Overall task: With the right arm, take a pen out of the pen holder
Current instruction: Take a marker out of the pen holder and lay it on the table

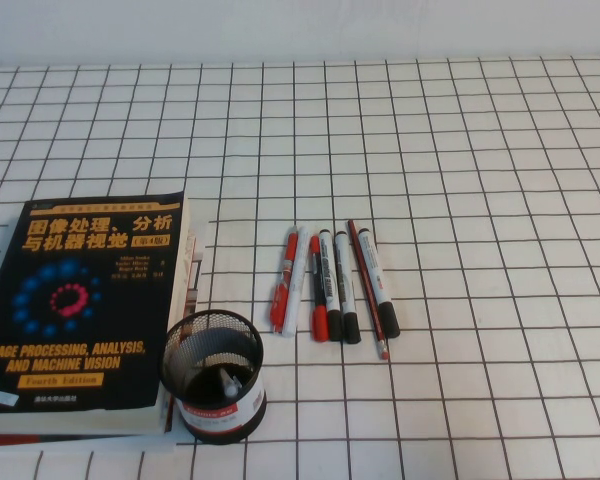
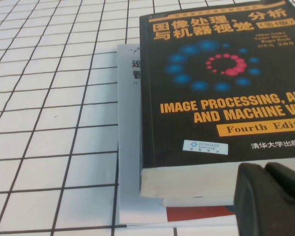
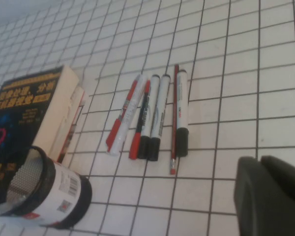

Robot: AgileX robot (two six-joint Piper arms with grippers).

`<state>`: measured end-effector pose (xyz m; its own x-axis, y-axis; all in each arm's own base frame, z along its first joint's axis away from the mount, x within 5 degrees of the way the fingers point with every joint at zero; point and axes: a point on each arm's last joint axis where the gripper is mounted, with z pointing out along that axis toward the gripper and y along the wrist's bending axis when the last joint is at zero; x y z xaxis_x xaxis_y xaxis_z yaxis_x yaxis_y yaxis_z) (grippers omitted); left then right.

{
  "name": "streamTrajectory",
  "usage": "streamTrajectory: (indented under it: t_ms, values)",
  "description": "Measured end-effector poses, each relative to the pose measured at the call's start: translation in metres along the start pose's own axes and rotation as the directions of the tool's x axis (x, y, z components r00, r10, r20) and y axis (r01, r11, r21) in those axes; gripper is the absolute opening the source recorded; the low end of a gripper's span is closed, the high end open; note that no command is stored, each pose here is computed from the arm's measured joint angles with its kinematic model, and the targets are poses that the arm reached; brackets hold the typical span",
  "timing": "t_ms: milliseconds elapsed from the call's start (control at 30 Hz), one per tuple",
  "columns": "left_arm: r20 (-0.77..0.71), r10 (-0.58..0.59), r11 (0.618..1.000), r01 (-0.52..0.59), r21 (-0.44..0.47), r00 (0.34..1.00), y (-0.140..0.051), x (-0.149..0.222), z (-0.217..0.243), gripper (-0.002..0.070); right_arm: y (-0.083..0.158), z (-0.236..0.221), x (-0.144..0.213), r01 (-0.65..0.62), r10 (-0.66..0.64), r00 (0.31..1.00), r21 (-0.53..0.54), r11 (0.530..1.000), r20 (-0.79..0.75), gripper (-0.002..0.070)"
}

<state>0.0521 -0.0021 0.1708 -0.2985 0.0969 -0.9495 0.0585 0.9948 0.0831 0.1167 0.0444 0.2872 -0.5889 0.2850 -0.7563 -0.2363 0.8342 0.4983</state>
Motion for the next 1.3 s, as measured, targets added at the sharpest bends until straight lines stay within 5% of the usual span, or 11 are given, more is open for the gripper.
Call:
streamTrajectory:
  t_ms: [400, 900, 1100, 1300]
  values:
    - [0.000, 0.000, 1.000, 0.000, 0.000, 1.000, 0.000, 0.000, 0.000, -0.0004, -0.008, 0.062, -0.030, 0.110, -0.103, 0.969, 0.016, 0.994, -0.226, -0.0016]
    - [0.000, 0.000, 1.000, 0.000, 0.000, 1.000, 0.000, 0.000, 0.000, -0.0004, 0.107, 0.125, 0.010, 0.408, -0.426, 0.904, -0.234, 0.882, -0.028, -0.0003]
    - [0.000, 0.000, 1.000, 0.000, 0.000, 1.000, 0.000, 0.000, 0.000, -0.0004, 0.134, 0.123, 0.032, 0.503, -0.499, 0.862, -0.276, 0.819, 0.087, 0.0093]
    - [0.000, 0.000, 1.000, 0.000, 0.000, 1.000, 0.000, 0.000, 0.000, -0.0004, 0.128, 0.118, 0.066, 0.583, -0.521, 0.807, -0.226, 0.781, 0.279, 0.0310]
